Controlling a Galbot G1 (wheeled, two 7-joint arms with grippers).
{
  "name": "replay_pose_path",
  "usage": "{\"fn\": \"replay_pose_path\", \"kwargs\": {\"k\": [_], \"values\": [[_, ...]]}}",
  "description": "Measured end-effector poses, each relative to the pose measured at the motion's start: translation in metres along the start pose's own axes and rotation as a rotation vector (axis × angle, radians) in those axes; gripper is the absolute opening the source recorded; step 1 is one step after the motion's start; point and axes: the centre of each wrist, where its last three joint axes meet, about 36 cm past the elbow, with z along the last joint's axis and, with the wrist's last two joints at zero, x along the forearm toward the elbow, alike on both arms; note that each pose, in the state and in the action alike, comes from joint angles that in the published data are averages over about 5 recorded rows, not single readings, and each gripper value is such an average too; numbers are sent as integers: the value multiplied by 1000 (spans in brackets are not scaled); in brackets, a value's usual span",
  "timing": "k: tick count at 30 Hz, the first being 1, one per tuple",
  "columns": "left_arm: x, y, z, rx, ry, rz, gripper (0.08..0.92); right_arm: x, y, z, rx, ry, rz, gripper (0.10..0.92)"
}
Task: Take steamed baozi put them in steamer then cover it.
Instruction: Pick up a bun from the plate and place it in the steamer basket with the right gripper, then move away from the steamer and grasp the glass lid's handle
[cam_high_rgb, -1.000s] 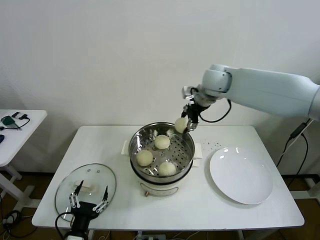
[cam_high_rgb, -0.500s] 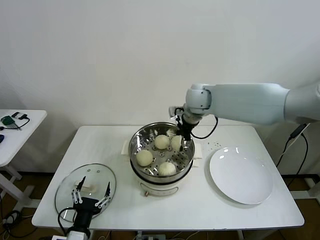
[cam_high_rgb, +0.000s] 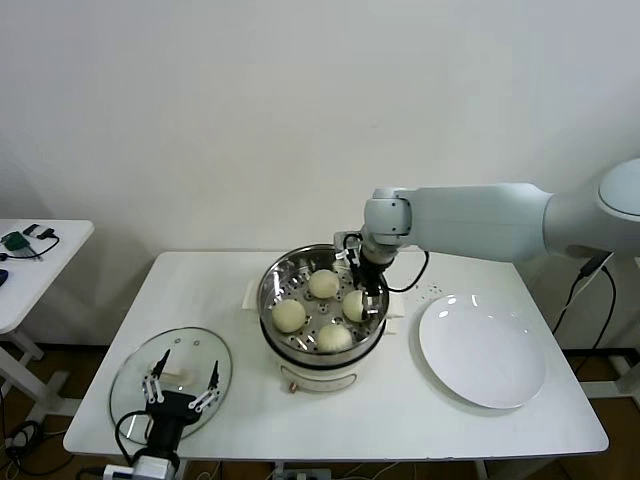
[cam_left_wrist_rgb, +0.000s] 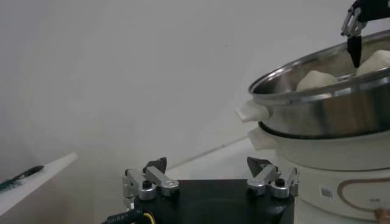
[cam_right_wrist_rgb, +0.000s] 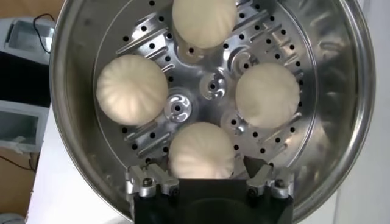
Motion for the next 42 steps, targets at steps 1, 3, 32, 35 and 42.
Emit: {"fn": "replay_pose_path", "kwargs": {"k": [1, 3, 32, 35, 42], "values": [[0, 0, 0, 0, 0, 0, 823, 2, -1, 1, 0, -3, 1, 822], [0, 0, 0, -1, 1, 0, 823, 6, -2, 3, -1, -9, 5, 823], [1, 5, -1, -42, -8, -11, 823, 25, 65, 210, -186, -602, 417, 823], [2, 5, -2, -51, -10, -14, 823, 1, 85, 231, -246, -699, 502, 823], [8, 1, -5, -76, -14, -11, 823, -48, 126, 259, -402, -876, 704, 823]]}}
